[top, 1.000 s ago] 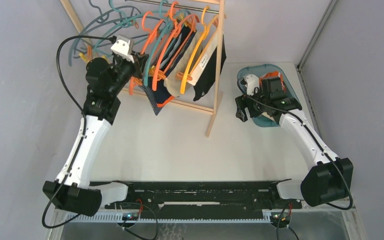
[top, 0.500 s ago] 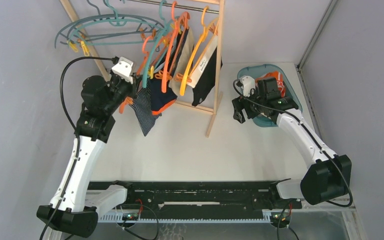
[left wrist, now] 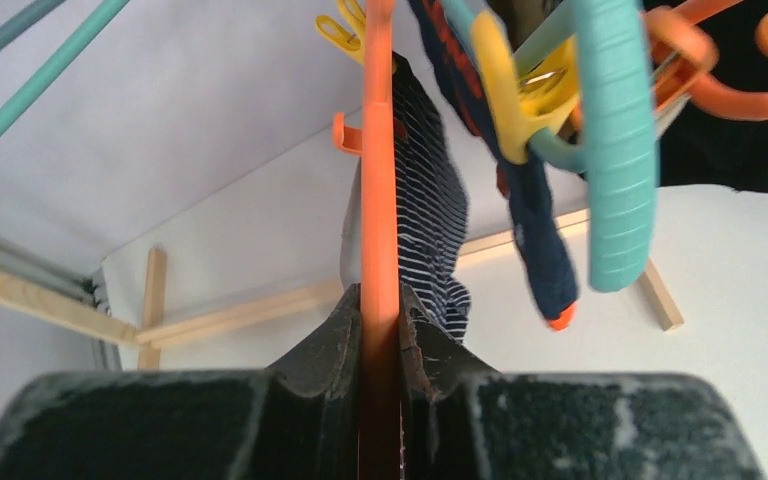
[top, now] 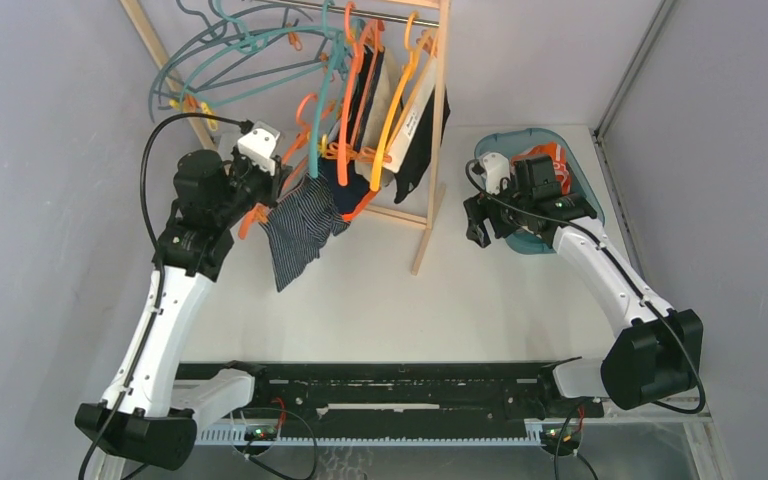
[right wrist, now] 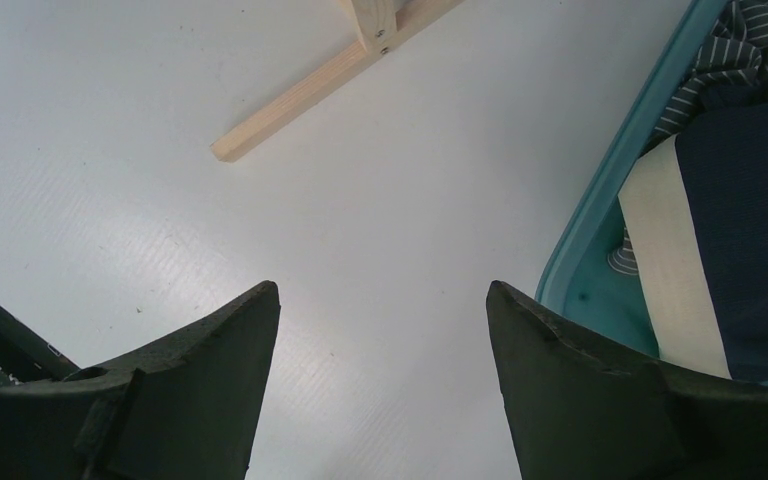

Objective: Remove the underwear clipped to the hanger
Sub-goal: Remove the underwear from the hanger.

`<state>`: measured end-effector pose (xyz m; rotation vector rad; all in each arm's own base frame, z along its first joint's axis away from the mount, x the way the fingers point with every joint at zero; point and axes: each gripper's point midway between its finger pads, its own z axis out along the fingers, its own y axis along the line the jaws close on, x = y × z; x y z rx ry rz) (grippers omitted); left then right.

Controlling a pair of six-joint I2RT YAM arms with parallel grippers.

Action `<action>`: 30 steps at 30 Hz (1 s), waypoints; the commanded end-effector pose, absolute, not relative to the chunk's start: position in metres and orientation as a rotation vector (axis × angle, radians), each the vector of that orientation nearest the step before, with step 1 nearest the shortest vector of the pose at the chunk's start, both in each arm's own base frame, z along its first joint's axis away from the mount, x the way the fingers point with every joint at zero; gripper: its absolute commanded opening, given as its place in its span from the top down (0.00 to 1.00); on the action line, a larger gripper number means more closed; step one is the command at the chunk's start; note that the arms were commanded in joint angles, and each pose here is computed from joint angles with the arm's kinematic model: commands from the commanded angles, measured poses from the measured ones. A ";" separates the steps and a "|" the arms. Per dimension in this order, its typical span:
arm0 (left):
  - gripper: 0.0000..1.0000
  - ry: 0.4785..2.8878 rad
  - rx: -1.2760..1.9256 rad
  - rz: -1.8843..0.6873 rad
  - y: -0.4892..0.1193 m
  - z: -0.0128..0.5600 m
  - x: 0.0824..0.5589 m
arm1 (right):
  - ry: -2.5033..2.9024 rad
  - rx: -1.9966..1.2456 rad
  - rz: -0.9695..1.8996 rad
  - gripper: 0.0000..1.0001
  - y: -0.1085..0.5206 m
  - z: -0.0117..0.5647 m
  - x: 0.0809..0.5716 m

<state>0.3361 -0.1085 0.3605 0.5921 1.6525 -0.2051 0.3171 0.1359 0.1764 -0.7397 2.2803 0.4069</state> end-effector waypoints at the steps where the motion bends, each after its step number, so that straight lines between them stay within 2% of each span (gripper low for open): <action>1: 1.00 1.616 0.486 -0.091 -0.085 0.384 0.330 | 2.241 -0.774 0.421 0.25 0.140 0.184 0.314; 8: 1.00 1.687 0.415 0.046 -0.051 0.374 0.296 | 2.218 -0.804 0.447 0.25 0.144 0.189 0.309; 16: 1.00 1.742 0.475 0.131 -0.028 0.367 0.230 | 2.195 -0.850 0.473 0.25 0.153 0.192 0.303; 26: 1.00 1.749 0.890 0.024 -0.047 0.345 0.142 | 2.143 -0.899 0.527 0.25 0.163 0.203 0.293; 30: 1.00 1.715 1.023 -0.071 -0.064 0.337 0.127 | 2.094 -0.941 0.595 0.25 0.171 0.212 0.282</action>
